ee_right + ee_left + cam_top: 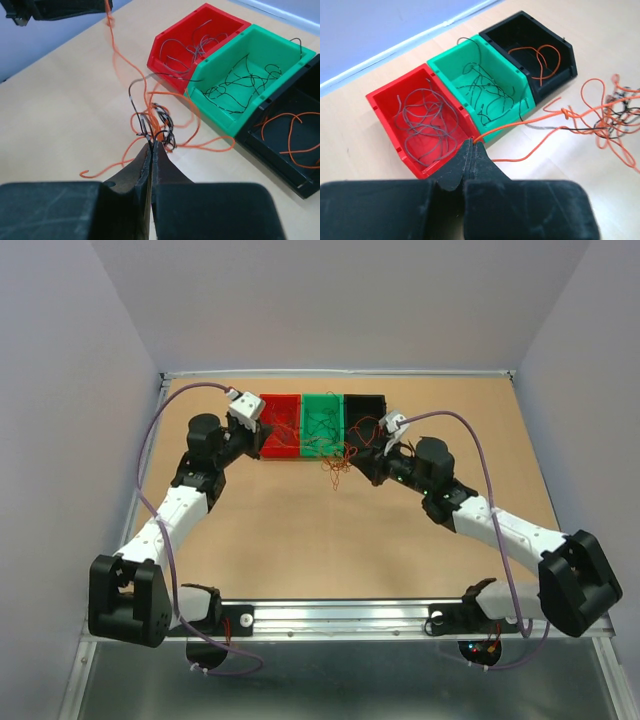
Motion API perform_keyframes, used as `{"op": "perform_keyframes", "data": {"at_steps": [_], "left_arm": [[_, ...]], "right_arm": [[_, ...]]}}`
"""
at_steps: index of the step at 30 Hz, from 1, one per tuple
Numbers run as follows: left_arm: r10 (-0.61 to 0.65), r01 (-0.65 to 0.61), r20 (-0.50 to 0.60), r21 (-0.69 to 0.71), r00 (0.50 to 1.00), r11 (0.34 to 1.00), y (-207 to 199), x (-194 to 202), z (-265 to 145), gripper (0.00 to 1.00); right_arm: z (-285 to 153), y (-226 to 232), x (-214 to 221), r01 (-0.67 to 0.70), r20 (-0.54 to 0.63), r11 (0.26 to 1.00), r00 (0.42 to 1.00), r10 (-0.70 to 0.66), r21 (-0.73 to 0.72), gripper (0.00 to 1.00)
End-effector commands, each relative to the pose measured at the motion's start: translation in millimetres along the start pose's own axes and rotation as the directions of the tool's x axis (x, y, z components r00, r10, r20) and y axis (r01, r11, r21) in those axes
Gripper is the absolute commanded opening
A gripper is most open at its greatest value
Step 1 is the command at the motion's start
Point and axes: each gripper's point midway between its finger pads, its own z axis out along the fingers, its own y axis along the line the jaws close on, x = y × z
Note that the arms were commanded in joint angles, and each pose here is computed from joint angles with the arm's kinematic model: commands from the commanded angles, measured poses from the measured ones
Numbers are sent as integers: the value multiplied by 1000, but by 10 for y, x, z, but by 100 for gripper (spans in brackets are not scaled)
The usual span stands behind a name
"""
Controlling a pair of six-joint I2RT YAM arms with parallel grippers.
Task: Untangle the cables
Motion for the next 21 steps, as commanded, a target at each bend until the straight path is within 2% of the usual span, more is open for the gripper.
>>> {"op": "perform_keyframes", "data": {"at_steps": [1,4,7,10,11,14,16,18,21], "left_arm": [[-11,28,141,-116,990,993,300,-450,-126,0],[-16,46,165,-176,986,983,503,-519,-233,0],[-14,51,187,-197,982,979,649,-595,-399,0],[14,27,186,-217,982,976,684,-688,-535,0],[19,25,187,-229,982,973,699,-712,-574,0],[41,29,188,-357,981,934,992,-780,-851,0],[61,30,200,-426,978,904,1137,-866,-1024,0],[63,48,194,-521,979,852,1417,-865,-1261,0],[30,88,190,-581,981,809,1823,-845,-1584,0]], "right_arm": [[-206,-237,-133,-30,63,987,998,20,156,1],[-404,-496,-194,-77,102,943,994,46,324,1],[-615,-751,-114,-84,72,874,996,56,478,1],[-752,-854,-104,-94,79,836,995,60,541,1],[-834,-960,-86,-101,81,797,995,66,596,0],[-1064,-1177,-118,-151,134,688,988,79,710,1],[-1173,-1254,-138,-184,172,642,982,83,744,1],[-1356,-1380,-145,-212,208,571,975,73,793,1],[-1588,-1523,-128,-252,254,479,965,62,841,0]]}}
